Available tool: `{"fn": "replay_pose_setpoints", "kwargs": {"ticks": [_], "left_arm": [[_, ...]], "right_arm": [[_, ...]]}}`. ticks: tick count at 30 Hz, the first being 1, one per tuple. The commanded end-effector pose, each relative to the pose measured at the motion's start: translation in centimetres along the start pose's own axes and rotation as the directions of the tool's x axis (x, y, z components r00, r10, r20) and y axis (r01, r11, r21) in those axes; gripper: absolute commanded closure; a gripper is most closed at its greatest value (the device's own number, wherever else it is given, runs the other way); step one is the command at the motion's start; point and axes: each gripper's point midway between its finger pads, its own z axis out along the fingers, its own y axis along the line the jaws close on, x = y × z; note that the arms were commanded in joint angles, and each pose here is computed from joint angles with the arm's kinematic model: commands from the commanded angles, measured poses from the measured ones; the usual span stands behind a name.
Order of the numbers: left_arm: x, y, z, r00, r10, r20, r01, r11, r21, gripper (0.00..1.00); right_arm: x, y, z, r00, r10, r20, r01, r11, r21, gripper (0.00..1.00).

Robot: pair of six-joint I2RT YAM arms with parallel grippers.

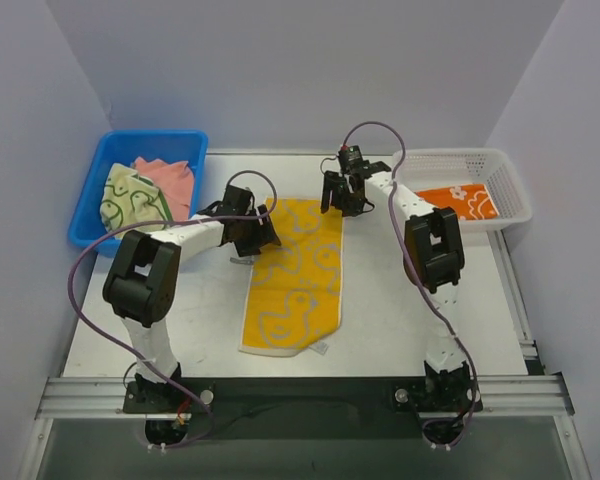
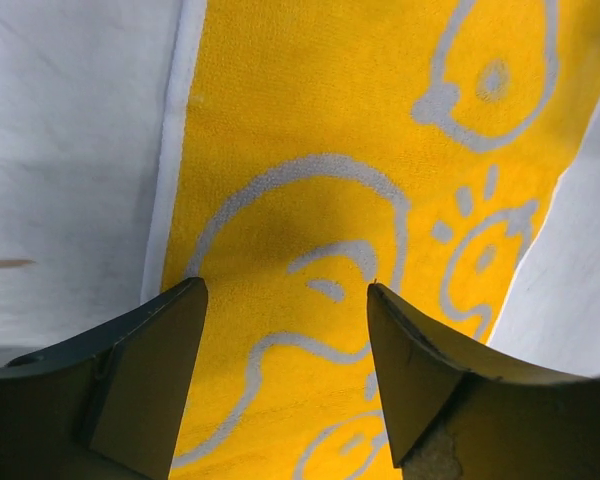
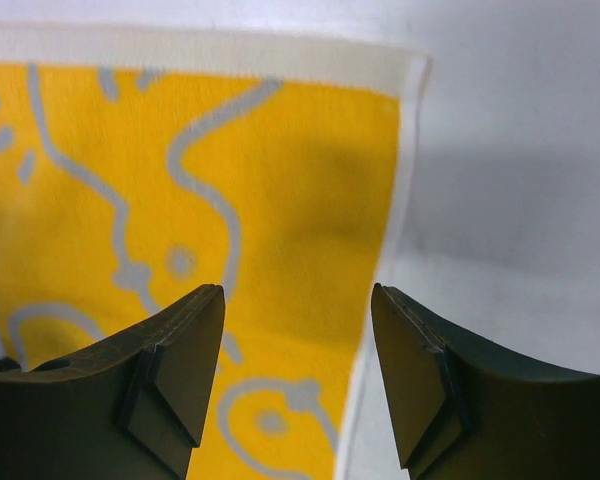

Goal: Fold and stack the towels
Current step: Flatten out the crumpled towel

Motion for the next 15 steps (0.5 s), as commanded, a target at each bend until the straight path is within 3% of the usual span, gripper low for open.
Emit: {"fn": "replay_pose_setpoints", "kwargs": {"ticks": [1,4,5,6,8,10,12,13,15], "left_arm": [[-2.9,-1.8,-2.4,0.994,0.079,0.074,-0.079,0.997,0.001,0.22],[-2.9,-2.4,-4.9,0.983,0.149,0.105,-0.148,0.989,-0.016,0.12],[-2.6,-2.6,-5.6,0.979,0.176,0.103,-0.175,0.984,-0.019,0.11],[-2.2,-2.3,-6.8,0.969,0.228,0.097,-0.225,0.973,-0.045,0.11],[-0.9,-2.5,-7.9,0.948,0.309,0.077,-0.304,0.95,-0.069,0.12],[2.4,-2.9,-9.5,0.895,0.446,0.018,-0.443,0.893,-0.079,0.18],[4.2,-3.2,-11.0,0.826,0.564,0.027,-0.558,0.822,-0.116,0.2],[8.0,-3.9,-11.0,0.769,0.639,-0.012,-0.637,0.765,-0.09,0.2],[10.4,-4.5,-11.9,0.713,0.701,0.011,-0.697,0.71,-0.099,0.21]], "right_arm": [[-1.1,0.1,-6.9,0.995,-0.046,0.084,0.047,0.999,0.001,0.39],[2.6,-0.9,-10.0,0.997,0.013,0.074,-0.012,1.0,-0.011,0.37],[2.8,-0.4,-12.6,0.993,0.029,0.111,-0.024,0.999,-0.047,0.37],[6.3,-1.5,-11.9,0.997,0.053,0.051,-0.052,0.998,-0.032,0.37],[8.5,-0.9,-14.2,0.995,0.075,0.062,-0.07,0.995,-0.076,0.36],[12.8,-2.5,-14.1,0.995,0.101,0.004,-0.101,0.994,-0.047,0.36],[15.6,-3.5,-14.9,0.989,0.145,-0.001,-0.145,0.988,-0.058,0.36],[16.2,-3.8,-15.2,0.988,0.155,0.009,-0.155,0.986,-0.06,0.36],[16.6,-4.9,-16.3,0.981,0.179,0.072,-0.175,0.983,-0.047,0.36]]}}
